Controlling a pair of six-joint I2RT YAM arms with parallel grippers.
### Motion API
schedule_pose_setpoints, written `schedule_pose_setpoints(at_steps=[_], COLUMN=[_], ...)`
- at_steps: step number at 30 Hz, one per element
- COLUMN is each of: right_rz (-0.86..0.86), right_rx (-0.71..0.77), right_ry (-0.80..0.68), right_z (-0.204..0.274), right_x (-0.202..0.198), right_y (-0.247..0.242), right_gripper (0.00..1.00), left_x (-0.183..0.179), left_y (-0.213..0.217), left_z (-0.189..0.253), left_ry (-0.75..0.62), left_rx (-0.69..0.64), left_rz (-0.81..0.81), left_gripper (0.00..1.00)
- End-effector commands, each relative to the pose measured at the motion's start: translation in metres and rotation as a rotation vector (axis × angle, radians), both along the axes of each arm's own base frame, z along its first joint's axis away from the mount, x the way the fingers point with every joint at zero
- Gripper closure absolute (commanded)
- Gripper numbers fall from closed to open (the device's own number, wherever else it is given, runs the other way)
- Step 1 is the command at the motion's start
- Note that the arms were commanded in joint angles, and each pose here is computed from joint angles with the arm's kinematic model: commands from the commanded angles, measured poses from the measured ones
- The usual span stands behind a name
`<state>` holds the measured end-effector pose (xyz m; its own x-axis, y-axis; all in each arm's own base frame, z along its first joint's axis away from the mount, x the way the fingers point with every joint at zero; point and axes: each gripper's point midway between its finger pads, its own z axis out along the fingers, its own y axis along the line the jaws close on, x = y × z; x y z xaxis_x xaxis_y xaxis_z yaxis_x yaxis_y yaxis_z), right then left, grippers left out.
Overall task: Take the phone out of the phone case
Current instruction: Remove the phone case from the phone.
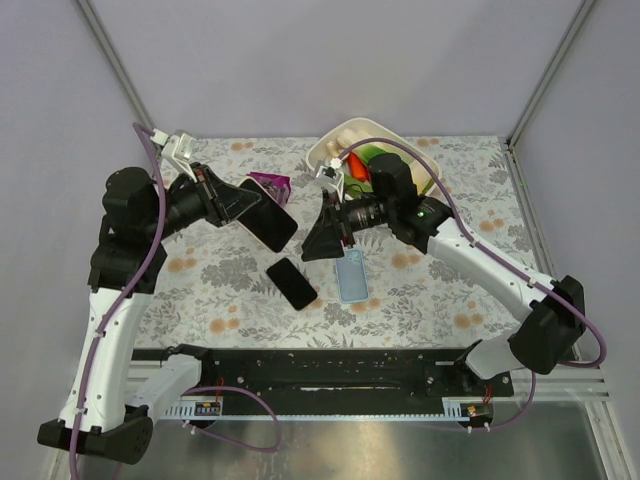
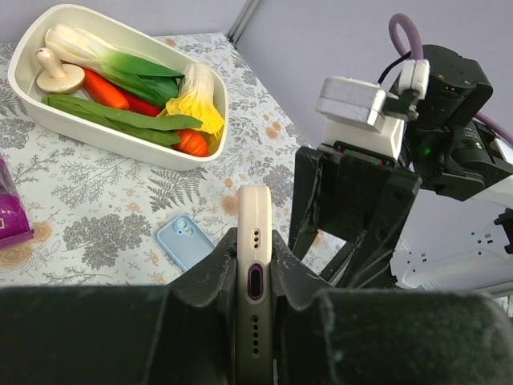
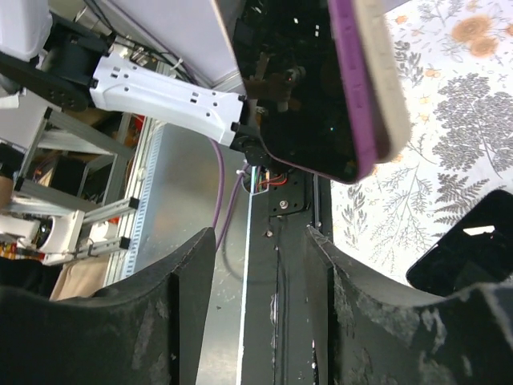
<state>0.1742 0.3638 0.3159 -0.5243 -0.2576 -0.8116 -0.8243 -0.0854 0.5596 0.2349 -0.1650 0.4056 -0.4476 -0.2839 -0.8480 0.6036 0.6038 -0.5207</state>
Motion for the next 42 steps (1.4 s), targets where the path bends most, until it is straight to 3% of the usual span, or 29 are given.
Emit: schedule_pose_setpoints(at_steps=[1,21,42], right_rz=[-0.098,-0.052,0.082], right_rx=[0.066,0.097,0.238], right_ry=[-0.021,0.045,0.12], right_z=[0.026,0.037,0.069], right_x=[0.016,0.027,0.014], right_y=[-0.006,0.009,0.024], right_gripper=[0.44,0.43,0.53], left_x=[-0.008,-0.018,0.0], left_y=[-0.003,-0.014,-0.024], left_z=[0.036,0.032,-0.009], left_ry=[-0.143,-0.126,-0.048], left_rx=[-0.048,-0.088,-0.11], left_rz=[-0.028,-0.123,-0.138], left_gripper=[1.0,1.0,1.0])
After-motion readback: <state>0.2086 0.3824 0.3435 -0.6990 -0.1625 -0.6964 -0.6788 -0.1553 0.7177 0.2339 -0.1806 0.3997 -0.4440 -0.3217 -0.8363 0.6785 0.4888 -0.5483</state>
